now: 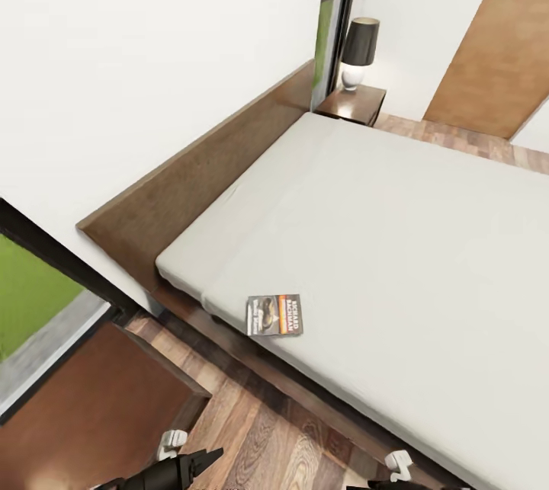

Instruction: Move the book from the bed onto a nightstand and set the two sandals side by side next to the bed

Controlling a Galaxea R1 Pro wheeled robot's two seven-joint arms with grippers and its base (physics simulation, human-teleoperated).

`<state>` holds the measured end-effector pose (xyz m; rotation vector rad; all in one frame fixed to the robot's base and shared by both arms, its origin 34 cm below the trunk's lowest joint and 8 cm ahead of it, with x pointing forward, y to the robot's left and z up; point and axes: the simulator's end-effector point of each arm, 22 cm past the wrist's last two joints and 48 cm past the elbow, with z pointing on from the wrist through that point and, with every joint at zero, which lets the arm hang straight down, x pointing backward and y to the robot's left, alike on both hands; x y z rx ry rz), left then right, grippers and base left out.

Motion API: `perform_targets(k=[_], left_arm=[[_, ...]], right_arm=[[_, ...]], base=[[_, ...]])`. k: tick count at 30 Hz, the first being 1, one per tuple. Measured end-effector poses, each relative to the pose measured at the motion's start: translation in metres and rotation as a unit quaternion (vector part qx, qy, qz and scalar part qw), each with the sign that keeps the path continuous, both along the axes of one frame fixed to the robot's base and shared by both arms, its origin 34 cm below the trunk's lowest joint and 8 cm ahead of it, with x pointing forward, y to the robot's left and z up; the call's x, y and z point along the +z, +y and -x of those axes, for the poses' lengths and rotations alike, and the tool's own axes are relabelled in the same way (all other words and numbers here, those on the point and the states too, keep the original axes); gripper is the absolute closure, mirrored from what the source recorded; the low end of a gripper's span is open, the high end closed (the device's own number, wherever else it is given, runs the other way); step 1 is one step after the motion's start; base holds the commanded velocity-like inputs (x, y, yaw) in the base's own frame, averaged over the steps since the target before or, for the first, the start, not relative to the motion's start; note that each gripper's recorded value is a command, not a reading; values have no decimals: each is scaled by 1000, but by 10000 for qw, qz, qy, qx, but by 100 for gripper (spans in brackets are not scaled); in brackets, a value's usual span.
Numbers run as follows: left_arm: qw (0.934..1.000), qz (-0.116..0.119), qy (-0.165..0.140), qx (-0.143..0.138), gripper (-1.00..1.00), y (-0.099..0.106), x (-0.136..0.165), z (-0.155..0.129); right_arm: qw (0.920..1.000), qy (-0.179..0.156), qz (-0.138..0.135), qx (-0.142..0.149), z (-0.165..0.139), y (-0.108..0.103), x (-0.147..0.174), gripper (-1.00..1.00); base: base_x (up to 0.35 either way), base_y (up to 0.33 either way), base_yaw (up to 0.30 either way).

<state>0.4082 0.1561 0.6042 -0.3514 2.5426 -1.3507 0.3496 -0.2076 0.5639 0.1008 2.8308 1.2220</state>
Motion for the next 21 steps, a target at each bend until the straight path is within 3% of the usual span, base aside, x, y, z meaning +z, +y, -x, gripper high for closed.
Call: perform_targets(k=[21], left_arm=[[10000, -1, 4, 0, -100, -1, 0, 0]], right_arm=[[10000, 1, -3, 4, 0, 0, 0, -100]], base=[[0, 0, 288]])
